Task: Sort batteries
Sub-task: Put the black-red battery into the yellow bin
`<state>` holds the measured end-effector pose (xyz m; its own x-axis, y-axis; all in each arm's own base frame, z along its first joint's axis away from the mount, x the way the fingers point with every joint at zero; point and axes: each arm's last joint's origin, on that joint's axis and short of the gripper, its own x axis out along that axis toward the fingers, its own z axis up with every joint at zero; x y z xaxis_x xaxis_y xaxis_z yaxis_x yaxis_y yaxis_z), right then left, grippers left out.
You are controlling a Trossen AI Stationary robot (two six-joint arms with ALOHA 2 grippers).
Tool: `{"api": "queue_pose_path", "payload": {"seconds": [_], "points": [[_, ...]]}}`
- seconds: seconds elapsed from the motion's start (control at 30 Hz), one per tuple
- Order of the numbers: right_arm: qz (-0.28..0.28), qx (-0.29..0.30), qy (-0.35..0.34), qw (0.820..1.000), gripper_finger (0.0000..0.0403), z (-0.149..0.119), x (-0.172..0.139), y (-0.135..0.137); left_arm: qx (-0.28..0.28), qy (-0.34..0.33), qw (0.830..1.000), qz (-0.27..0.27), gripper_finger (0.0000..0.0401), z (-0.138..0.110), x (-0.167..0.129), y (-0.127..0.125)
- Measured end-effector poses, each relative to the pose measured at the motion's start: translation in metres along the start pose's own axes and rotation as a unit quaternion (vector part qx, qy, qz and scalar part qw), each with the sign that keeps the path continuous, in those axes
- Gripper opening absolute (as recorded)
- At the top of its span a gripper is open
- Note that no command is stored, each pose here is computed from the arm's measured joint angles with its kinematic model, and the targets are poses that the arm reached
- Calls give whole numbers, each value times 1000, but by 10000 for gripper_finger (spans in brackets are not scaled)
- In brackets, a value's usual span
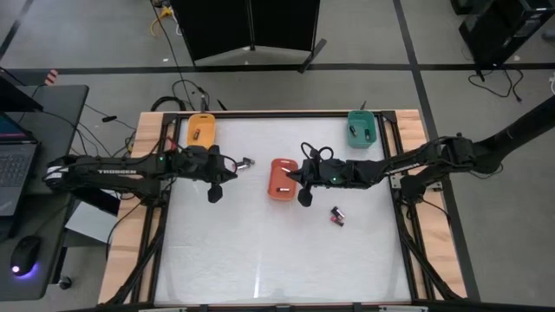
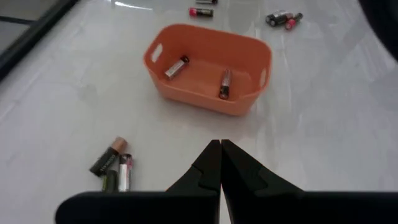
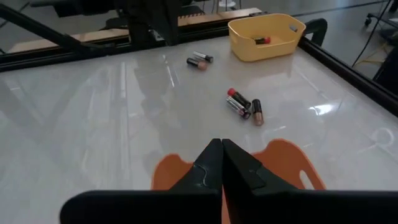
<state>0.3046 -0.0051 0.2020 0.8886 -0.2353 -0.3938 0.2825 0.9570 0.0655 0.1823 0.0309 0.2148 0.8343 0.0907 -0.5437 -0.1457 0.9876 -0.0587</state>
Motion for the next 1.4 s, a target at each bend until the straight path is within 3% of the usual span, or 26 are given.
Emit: {"api": "queue_pose_path", "payload": {"seconds": [0.2,0.63,1.03,1.4], "points": [[-2,-2,0,1000,10,0,0,0,-31,42,999,-8,14,-6,-2,-1],[-2,1,3,1000,12,-1,0,0,-58,177,981,44,28,-12,-17,1],[-2,0,3,1000,12,-1,0,0,-66,137,986,71,121,-5,-15,3],[-2,-4,3,1000,12,-1,0,0,-93,170,978,80,129,-9,6,20]]}}
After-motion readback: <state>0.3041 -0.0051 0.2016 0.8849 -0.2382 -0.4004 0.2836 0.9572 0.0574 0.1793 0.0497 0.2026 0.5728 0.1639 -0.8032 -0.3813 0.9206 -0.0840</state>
